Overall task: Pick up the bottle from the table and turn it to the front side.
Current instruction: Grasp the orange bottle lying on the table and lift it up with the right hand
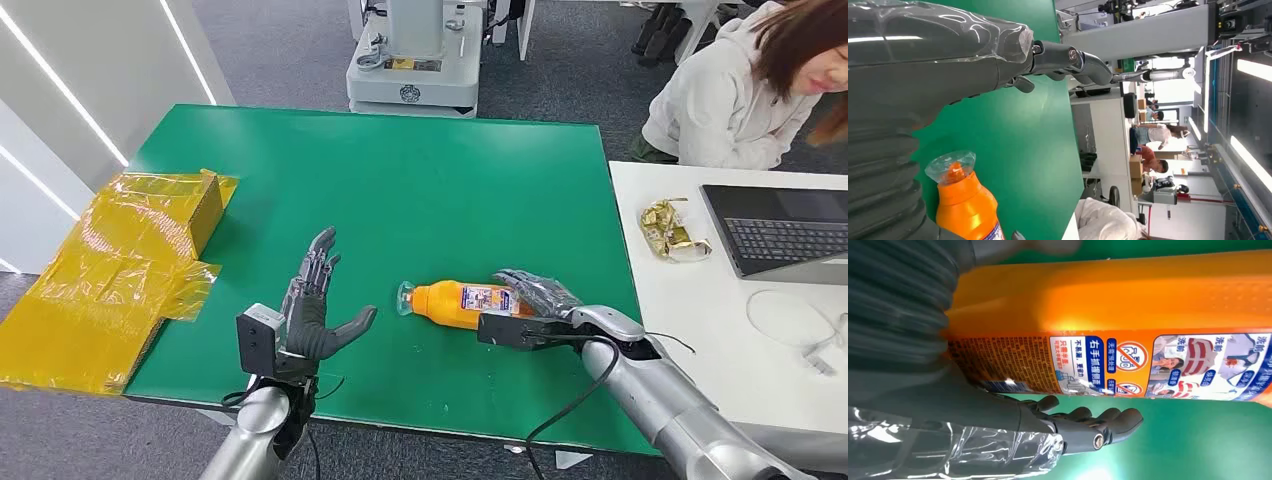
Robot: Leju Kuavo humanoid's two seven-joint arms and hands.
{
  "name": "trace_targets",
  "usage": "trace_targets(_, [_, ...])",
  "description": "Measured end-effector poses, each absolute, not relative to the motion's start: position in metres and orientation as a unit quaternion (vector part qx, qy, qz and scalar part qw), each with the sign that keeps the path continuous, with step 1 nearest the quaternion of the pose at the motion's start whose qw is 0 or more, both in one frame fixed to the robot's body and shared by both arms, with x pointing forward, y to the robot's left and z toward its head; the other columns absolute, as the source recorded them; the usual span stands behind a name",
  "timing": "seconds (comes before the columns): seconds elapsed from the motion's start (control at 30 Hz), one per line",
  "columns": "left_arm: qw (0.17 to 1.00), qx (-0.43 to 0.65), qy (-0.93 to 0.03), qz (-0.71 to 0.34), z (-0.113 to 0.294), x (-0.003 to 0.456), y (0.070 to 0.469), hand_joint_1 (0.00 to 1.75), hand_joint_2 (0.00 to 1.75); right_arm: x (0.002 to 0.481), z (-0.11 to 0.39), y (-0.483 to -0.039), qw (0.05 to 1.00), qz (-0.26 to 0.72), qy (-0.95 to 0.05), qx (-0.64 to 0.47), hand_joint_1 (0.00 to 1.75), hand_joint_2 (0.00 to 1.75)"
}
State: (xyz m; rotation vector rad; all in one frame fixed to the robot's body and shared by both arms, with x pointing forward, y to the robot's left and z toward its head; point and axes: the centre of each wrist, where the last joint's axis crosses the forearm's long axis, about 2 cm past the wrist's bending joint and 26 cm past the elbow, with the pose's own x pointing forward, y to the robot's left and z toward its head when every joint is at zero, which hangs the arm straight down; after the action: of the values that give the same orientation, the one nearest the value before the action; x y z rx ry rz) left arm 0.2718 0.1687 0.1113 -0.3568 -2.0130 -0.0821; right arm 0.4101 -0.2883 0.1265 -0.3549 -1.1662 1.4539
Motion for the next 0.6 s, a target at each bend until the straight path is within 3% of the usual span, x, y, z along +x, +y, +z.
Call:
trace_targets(0.33, [0.527, -0.151, -0.836, -0.034, 0.109, 0.27, 0.171, 0.0, 1.75, 0.417, 0.144, -0.299, 0.58, 0.653, -0.472, -0.125, 1.46, 1.75])
trace_targets(0.5, [0.53, -0.151, -0.834, -0.03, 0.108, 0.27, 0.174, 0.0, 1.75, 0.418, 0.152, -0.305, 0.571, 0.667, -0.461, -0.129, 1.49, 1.75])
trace_targets(0.6, [0.53, -0.151, -0.834, -0.027, 0.108, 0.271, 0.175, 0.0, 1.75, 0.42, 0.156, -0.306, 0.567, 0.674, -0.454, -0.133, 1.66, 1.75])
